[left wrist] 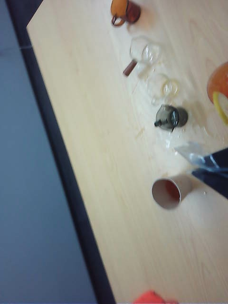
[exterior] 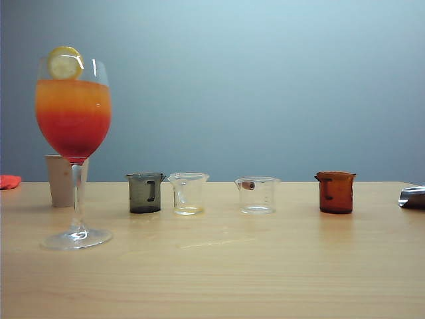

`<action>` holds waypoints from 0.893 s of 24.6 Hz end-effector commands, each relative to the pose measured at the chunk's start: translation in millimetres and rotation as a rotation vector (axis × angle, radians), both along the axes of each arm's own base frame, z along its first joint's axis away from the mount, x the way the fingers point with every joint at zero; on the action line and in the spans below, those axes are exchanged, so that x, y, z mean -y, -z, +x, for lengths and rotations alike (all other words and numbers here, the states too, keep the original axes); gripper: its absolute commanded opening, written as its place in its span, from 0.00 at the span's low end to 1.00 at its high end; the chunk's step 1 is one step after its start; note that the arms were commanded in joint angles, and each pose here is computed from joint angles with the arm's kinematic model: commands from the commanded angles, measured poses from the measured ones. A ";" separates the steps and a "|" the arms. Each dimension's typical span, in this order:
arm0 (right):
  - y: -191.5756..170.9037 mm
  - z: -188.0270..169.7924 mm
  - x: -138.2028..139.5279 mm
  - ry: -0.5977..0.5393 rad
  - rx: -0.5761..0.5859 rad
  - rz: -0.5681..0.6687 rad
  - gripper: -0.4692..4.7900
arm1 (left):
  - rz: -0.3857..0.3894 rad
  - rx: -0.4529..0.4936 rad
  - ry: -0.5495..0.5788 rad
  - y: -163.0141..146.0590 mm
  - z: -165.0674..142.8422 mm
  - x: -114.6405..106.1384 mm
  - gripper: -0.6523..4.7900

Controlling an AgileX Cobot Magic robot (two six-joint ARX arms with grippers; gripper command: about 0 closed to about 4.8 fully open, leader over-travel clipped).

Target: Pick up the lemon slice from the paper cup on the left and carefully insert it into the rim of the goblet.

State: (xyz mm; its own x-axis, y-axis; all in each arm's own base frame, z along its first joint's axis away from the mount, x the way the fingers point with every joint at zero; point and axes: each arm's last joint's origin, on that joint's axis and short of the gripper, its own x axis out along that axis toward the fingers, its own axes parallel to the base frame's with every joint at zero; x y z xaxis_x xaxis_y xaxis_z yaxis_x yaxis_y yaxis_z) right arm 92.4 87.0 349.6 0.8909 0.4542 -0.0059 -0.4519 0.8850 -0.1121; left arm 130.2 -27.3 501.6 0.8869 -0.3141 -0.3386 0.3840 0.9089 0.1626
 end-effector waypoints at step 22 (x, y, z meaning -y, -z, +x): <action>8.6 0.4 1.8 0.058 -0.004 -0.002 0.09 | -0.177 0.319 -0.072 209.8 -79.8 -15.4 0.11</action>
State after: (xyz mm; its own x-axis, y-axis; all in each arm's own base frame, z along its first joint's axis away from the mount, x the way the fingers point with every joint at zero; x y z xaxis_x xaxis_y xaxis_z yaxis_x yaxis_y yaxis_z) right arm 93.2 85.7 338.1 0.9150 0.4026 -0.0280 -0.4028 0.9071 -0.1223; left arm 51.5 -12.6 294.0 0.9558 -0.2924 -0.0324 0.2941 0.9477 0.1243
